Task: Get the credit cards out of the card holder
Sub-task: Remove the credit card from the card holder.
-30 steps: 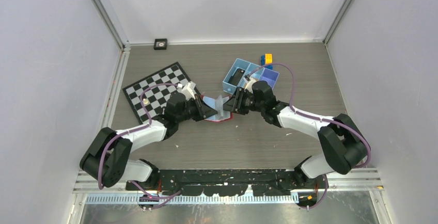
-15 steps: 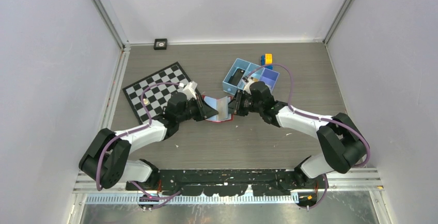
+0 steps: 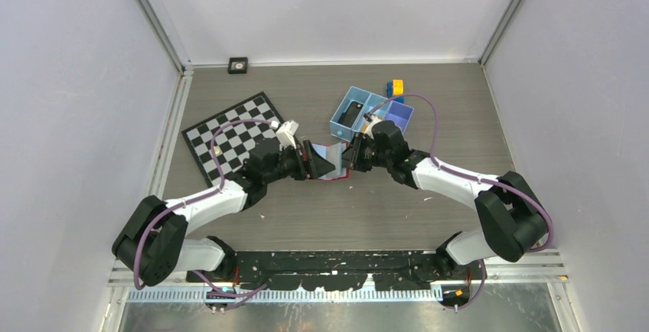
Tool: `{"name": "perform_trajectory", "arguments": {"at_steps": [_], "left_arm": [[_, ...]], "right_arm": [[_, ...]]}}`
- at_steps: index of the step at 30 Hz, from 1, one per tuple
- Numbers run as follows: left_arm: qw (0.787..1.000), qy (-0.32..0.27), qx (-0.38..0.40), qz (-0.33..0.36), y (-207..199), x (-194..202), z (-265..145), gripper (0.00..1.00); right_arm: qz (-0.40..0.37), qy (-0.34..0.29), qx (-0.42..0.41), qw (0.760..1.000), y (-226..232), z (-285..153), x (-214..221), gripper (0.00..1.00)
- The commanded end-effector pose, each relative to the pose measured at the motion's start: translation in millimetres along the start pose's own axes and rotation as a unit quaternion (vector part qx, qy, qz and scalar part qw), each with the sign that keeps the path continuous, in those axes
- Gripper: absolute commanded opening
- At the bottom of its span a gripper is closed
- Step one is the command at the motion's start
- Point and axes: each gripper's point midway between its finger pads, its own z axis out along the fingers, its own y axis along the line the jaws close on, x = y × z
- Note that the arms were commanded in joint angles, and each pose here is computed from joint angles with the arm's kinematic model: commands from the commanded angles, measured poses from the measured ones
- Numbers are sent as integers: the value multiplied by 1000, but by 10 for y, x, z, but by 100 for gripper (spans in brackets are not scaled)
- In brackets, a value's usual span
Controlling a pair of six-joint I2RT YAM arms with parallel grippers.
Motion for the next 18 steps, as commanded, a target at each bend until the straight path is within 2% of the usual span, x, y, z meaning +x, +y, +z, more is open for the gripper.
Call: {"name": "perform_trajectory", "arguments": {"at_steps": [1,18], "left_arm": [[999,-16,19,35,-187,-156,67,75],[998,31,-35,48,-44,19,240,78]], "right_arm": [[-24,-31,-16,999,190,-40,-176,1],[-58,-21,23,998,197,33,-74,1]]}}
